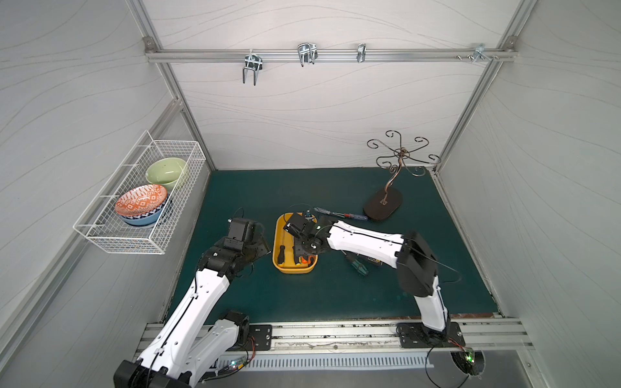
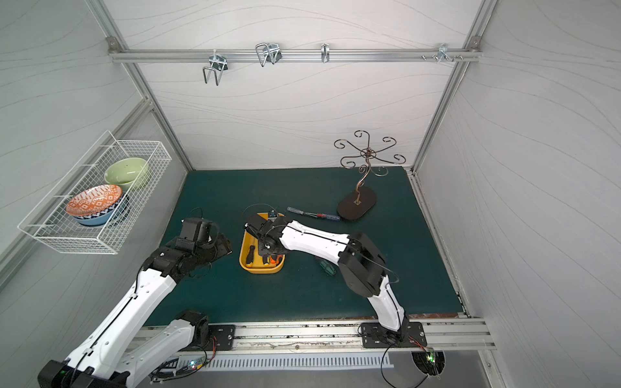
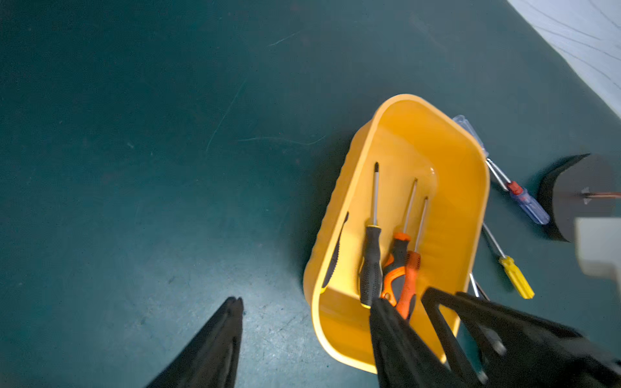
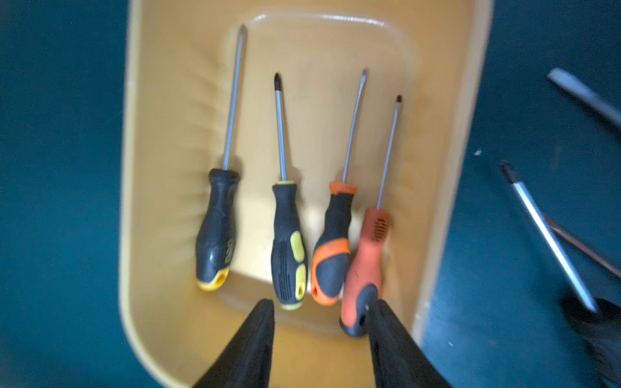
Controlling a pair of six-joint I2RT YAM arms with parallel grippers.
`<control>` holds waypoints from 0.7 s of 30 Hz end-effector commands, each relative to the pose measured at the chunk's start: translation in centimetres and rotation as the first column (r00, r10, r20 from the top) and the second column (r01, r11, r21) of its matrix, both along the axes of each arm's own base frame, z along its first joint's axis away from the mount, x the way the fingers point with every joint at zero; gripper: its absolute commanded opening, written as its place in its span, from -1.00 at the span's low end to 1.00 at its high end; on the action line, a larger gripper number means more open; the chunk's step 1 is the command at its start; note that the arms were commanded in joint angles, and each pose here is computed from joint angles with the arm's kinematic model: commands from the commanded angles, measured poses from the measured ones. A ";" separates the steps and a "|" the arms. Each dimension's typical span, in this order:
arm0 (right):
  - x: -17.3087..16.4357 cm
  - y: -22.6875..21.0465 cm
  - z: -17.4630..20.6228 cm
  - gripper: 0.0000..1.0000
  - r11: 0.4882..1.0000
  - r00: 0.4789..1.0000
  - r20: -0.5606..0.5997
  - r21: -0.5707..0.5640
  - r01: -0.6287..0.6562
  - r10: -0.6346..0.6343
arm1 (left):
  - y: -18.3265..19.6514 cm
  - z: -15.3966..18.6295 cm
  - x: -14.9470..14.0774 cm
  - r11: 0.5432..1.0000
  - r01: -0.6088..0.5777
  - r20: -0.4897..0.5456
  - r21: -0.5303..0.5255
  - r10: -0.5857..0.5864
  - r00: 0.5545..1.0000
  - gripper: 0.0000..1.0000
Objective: Put the screwdriver on the desktop into the storage box
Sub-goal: Place the screwdriver in the storage box, then pick up the screwdriver from the center of the board.
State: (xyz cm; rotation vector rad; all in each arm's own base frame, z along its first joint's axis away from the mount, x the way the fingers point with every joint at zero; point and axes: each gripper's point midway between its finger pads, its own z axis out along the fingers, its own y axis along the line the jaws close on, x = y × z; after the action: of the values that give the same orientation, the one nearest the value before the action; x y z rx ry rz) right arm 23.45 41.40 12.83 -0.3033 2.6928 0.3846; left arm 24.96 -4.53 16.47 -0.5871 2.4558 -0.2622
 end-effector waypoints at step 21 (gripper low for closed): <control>-0.6 -24.7 8.6 0.11 0.930 0.906 0.247 0.225 0.292 -0.344 | -19.2 8.5 13.9 0.334 0.862 0.364 0.382 -0.911 0.192 0.42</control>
State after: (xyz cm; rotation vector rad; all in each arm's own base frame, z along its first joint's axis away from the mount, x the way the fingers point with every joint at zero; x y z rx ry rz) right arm 22.99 17.97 21.38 0.1232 2.3599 0.4763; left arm 38.31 -21.75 22.72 0.6371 2.1732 -0.7176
